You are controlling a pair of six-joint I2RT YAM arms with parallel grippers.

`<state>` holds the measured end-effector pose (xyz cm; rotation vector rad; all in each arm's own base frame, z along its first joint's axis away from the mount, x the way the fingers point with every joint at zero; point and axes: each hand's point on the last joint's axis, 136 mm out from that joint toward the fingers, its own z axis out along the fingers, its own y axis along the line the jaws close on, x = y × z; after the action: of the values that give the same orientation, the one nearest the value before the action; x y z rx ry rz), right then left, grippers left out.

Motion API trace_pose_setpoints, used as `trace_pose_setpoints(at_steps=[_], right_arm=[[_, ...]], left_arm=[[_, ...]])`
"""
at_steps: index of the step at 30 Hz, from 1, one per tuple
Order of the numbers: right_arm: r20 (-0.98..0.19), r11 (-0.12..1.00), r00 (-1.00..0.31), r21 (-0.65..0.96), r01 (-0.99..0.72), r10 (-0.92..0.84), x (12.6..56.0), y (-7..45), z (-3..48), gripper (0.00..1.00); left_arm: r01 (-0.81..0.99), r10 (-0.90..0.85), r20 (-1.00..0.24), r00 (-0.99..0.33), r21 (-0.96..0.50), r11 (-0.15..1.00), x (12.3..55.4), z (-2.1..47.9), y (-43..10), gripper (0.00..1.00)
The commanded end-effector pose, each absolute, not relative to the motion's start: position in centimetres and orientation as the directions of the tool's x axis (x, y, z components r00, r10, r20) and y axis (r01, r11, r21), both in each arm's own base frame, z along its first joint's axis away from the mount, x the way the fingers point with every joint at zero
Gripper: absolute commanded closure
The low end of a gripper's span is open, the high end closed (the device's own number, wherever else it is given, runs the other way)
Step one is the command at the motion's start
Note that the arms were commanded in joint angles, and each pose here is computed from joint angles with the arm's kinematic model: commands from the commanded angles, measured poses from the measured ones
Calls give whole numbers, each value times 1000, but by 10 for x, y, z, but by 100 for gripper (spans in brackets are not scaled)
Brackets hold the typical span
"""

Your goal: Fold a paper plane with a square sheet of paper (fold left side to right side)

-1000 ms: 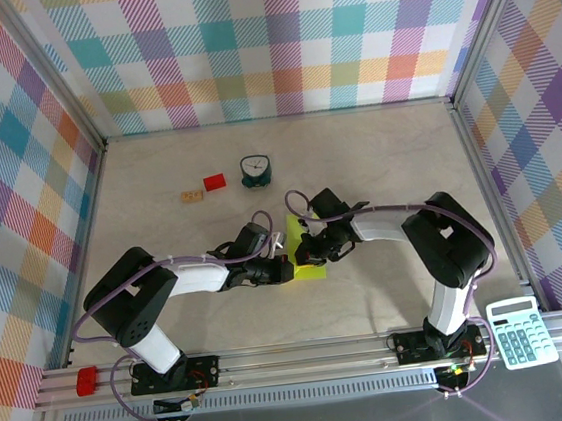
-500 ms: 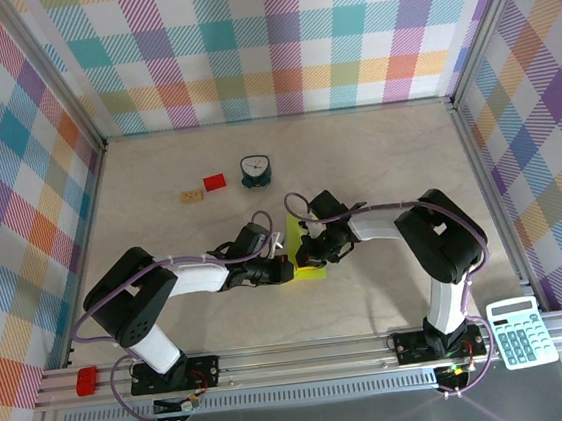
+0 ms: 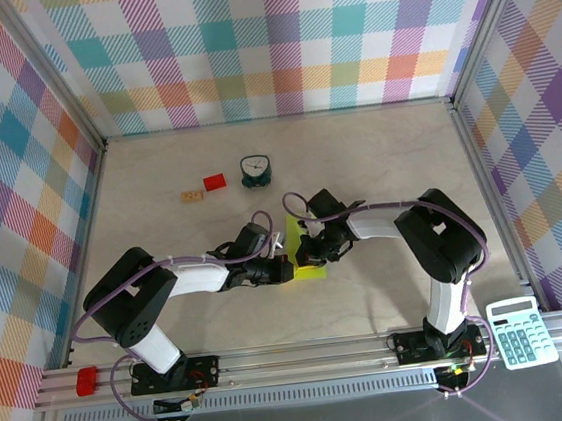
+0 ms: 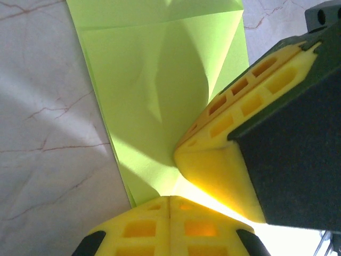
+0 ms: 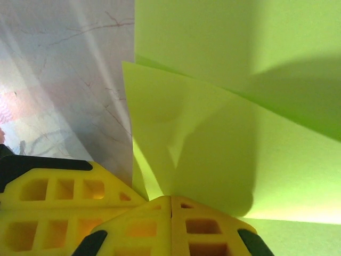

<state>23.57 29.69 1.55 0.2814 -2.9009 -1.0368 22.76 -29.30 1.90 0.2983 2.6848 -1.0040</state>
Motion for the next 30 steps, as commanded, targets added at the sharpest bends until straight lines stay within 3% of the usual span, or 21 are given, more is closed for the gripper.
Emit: trace_pose_setpoints(at_steps=[1, 14, 17, 24, 30], right_arm=[[-24, 799, -987, 583, -144, -160, 249, 279, 9, 100], [-110, 778, -988, 610, -152, -107, 270, 261, 39, 100], [-134, 776, -988, 613, -146, -80, 274, 252, 46, 100], [-189, 754, -982, 645, -125, -1, 279, 234, 61, 84], [-261, 719, -961, 685, -119, 90, 283, 222, 77, 63]], left_arm=[[216, 113, -222, -969, -523, 825, 208, -13, -264, 100], [241, 89, -278, -956, -581, 777, 221, 12, -281, 100], [268, 80, -320, -944, -602, 752, 230, 31, -290, 93], [329, 64, -430, -901, -578, 747, 250, 73, -291, 77], [330, 42, -480, -876, -534, 778, 265, 81, -273, 59]])
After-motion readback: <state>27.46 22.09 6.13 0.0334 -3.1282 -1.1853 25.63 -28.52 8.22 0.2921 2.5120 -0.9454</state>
